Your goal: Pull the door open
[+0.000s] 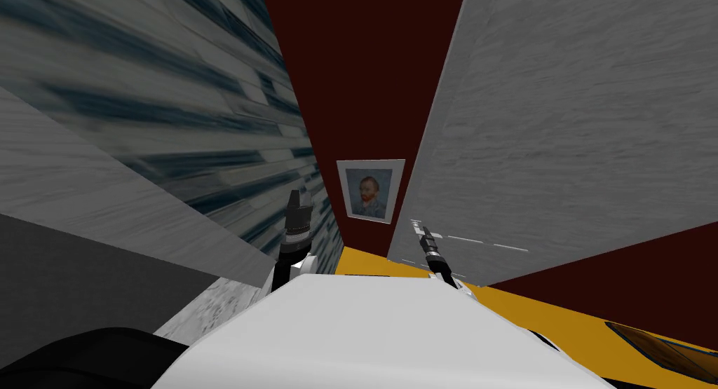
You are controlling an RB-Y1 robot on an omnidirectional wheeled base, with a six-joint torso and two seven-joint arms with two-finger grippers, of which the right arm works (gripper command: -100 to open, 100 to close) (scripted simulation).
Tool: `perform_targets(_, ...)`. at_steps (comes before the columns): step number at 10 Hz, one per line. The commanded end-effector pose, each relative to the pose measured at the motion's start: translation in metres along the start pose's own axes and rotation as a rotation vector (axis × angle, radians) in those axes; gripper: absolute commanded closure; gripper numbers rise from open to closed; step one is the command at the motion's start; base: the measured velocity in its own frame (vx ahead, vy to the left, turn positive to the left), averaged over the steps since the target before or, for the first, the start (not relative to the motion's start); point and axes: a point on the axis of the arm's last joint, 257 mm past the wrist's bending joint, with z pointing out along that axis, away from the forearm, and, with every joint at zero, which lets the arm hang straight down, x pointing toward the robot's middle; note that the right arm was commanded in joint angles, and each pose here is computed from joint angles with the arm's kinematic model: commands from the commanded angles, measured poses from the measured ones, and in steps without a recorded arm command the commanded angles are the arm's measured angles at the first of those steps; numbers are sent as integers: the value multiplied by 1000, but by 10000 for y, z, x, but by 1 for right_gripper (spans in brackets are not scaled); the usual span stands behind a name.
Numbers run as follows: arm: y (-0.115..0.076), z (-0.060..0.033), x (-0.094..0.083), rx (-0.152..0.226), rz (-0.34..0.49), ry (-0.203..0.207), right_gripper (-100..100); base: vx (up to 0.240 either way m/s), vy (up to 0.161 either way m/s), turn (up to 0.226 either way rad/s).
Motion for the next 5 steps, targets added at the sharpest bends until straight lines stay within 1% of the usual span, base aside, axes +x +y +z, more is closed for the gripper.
perform_targets(1, -9, -3, 3, 3, 0, 1, 100, -12, 0, -50)
perform_targets(5, -9, -3, 3, 3, 0, 1, 100, -13, 0, 0)
